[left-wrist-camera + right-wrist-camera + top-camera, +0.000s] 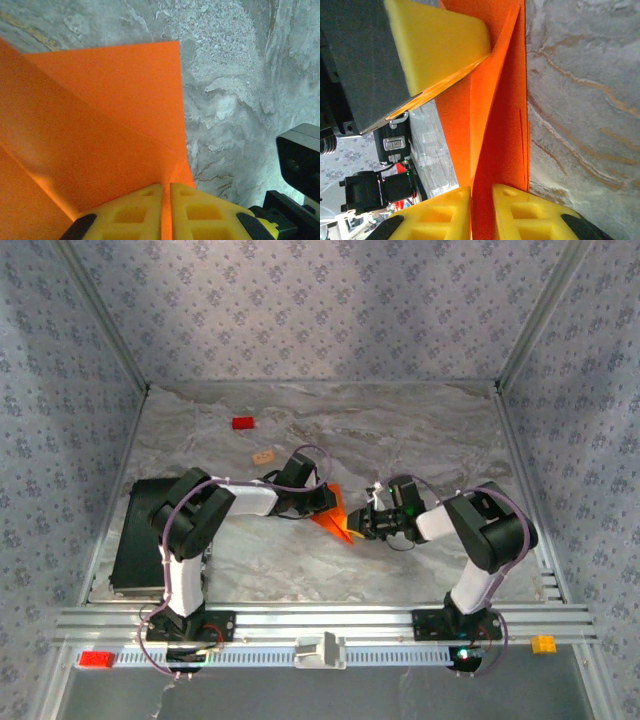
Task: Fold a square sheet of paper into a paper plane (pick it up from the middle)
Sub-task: Fourth fold the wing at the center of the table.
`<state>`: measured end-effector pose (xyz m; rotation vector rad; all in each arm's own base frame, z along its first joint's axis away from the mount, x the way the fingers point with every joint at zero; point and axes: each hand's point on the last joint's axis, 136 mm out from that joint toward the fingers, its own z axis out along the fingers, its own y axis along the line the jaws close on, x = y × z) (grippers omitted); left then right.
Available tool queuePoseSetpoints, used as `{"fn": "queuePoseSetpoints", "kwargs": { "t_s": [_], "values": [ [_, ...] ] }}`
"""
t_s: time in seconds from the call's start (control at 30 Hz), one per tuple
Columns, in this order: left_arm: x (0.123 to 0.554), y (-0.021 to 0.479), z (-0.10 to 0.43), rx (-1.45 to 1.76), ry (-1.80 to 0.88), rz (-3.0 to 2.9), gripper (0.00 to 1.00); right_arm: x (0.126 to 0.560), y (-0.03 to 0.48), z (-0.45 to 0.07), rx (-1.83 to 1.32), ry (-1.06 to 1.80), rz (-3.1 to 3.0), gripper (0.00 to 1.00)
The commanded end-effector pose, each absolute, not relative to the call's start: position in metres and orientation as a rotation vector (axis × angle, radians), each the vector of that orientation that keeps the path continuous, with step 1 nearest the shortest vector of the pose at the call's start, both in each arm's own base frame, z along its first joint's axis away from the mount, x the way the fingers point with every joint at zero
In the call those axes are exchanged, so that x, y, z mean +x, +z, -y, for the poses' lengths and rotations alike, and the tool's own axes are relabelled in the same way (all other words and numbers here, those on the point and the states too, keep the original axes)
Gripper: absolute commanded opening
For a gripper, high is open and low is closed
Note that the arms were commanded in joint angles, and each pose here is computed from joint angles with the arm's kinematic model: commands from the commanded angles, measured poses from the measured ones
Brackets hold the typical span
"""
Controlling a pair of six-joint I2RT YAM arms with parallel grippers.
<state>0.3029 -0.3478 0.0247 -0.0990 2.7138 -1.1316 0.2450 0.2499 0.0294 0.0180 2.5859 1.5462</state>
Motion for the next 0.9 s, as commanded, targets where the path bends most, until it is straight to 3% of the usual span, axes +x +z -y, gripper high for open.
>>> {"fn": "queuePoseSetpoints", "kwargs": {
  "t_s": [0.0,0.3,0.67,0.87],
  "values": [
    [0.292,0.005,0.343,-0.089,-1.070,-2.795,0.12,0.226,0.007,-0.237,0.069,1.442,-2.707,0.19],
    [0.291,0.004,0.343,-0.093,-1.072,-2.794,0.12,0.214,0.000,-0.236,0.029,1.351,-2.788,0.11],
    [0.290,0.004,0.342,-0.095,-1.076,-2.793,0.11,0.208,-0.003,-0.233,0.017,1.286,-2.826,0.16],
    [0.290,0.003,0.341,-0.099,-1.074,-2.794,0.11,0.200,-0.006,-0.232,0.008,1.273,-2.848,0.09]
  ]
}}
